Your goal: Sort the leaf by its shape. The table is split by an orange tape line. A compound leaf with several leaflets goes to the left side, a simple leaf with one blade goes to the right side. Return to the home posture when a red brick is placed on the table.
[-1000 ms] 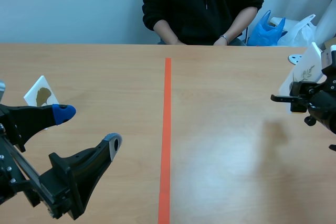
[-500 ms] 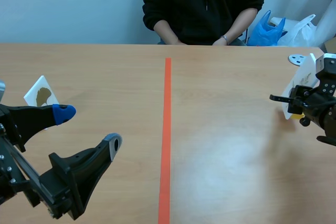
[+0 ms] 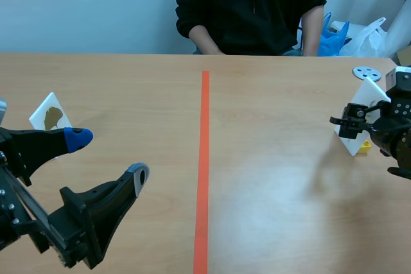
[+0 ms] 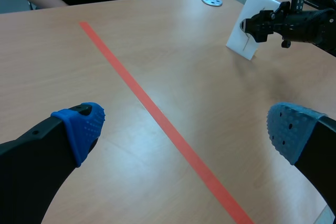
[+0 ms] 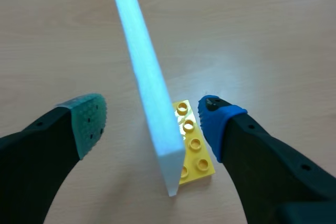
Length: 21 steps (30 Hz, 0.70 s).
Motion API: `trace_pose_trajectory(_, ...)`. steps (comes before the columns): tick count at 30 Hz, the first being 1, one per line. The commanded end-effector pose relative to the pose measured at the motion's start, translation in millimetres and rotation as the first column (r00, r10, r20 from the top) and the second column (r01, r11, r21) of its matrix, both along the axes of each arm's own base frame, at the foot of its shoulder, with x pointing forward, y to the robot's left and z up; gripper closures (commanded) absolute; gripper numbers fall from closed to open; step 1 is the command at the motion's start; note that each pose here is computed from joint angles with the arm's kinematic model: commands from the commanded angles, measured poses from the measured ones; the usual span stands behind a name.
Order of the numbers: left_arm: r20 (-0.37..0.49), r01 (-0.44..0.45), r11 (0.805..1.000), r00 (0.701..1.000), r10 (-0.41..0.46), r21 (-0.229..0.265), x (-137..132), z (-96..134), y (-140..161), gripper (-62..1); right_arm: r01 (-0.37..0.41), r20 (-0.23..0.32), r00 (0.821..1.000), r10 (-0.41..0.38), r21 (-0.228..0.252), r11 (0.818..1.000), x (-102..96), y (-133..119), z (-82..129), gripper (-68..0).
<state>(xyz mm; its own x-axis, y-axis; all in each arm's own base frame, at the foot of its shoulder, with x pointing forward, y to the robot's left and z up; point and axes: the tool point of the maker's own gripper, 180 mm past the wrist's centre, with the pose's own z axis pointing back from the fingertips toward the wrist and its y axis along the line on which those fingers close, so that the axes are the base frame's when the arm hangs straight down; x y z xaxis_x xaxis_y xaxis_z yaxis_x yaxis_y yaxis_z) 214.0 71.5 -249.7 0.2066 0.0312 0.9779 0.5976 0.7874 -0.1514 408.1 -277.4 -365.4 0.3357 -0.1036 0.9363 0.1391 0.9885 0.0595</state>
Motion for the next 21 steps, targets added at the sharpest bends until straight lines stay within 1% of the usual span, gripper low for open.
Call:
trace_pose_trajectory(1,0.021,-0.009,1.000,1.000,0.009,-0.016,3,6,1,-62.3,-0.015,0.086,0.996,0.016,-0.008,1.000,13.8,-3,28,-43.4)
trace_pose_trajectory(3,0.021,-0.009,1.000,1.000,0.009,-0.016,3,6,1,-62.3,-0.037,0.105,0.994,0.038,-0.006,0.999,16.6,-1,35,-48.7)
trace_pose_trajectory(6,0.021,-0.009,1.000,1.000,0.009,-0.016,3,6,1,-62.3,-0.044,0.127,0.991,0.044,-0.006,0.999,19.2,-2,51,-53.8)
trace_pose_trajectory(9,0.020,-0.009,1.000,1.000,0.009,-0.016,3,6,1,-62.3,-0.081,0.147,0.985,0.087,-0.045,0.996,17.6,0,72,-62.5)
trace_pose_trajectory(11,0.020,-0.009,1.000,1.000,0.009,-0.016,3,6,1,-62.3,-0.121,0.153,0.979,0.133,-0.084,0.989,12.9,4,86,-67.9)
trace_pose_trajectory(14,0.021,-0.009,1.000,1.000,0.009,-0.016,3,6,1,-62.3,-0.167,0.159,0.969,0.191,-0.149,0.975,1.7,11,105,-67.9)
trace_pose_trajectory(17,0.021,-0.009,1.000,1.000,0.009,-0.016,3,6,1,-62.3,-0.195,0.170,0.958,0.230,-0.199,0.960,-13.8,16,124,-67.9)
trace_pose_trajectory(19,0.021,-0.009,1.000,1.000,0.009,-0.016,3,6,1,-62.3,-0.218,0.191,0.947,0.257,-0.203,0.955,-26.0,23,136,-67.9)
trace_pose_trajectory(21,0.021,-0.009,1.000,1.000,0.009,-0.016,3,6,1,-62.3,-0.258,0.195,0.935,0.296,-0.198,0.945,-40.1,33,144,-67.9)
